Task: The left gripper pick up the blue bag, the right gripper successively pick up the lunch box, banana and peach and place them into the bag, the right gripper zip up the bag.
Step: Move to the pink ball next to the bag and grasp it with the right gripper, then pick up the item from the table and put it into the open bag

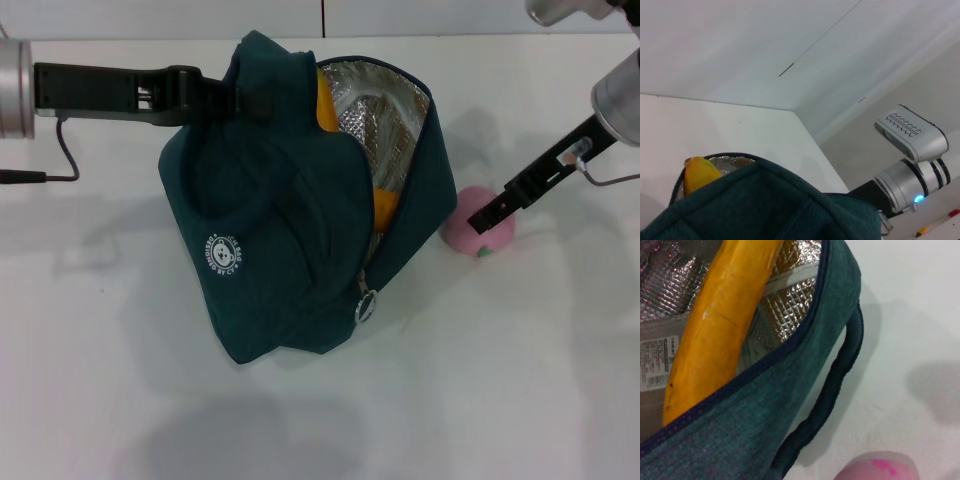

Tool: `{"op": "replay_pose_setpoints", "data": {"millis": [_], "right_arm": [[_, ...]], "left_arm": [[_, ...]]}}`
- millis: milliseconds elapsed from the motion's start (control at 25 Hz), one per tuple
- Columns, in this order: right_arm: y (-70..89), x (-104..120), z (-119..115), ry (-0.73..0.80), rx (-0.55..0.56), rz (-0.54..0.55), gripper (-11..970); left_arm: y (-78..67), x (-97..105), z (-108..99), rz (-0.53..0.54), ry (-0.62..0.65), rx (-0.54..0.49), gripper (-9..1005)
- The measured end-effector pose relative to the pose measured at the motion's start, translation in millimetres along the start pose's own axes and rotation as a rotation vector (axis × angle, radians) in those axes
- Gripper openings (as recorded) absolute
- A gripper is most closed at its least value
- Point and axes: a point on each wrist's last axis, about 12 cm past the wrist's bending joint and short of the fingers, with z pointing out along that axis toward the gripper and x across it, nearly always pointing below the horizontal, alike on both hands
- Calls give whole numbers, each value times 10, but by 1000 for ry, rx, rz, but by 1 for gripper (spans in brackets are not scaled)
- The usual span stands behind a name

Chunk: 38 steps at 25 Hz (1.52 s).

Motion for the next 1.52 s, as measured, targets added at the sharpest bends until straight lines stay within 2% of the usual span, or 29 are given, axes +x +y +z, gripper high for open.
{"op": "replay_pose_setpoints", "data": {"millis": [240,640,880,1320,1520], "right_arm": [[13,4,88,12,23,-21,782],[36,-34,93,-3,13,-25,694],[37,-40,92,3,20,-35,467],[43,-55,74,8,25,-50,247],[-3,-47,-13,-34,35,-32,133]], "left_arm": [[0,1,0,0,0,0,77],[13,-1,18,-5,5,8,78],[14,-6,12,-3,5,7,78],[16,-9,8,1,3,5,79],[20,-5,0,-1,0,4,80]]}}
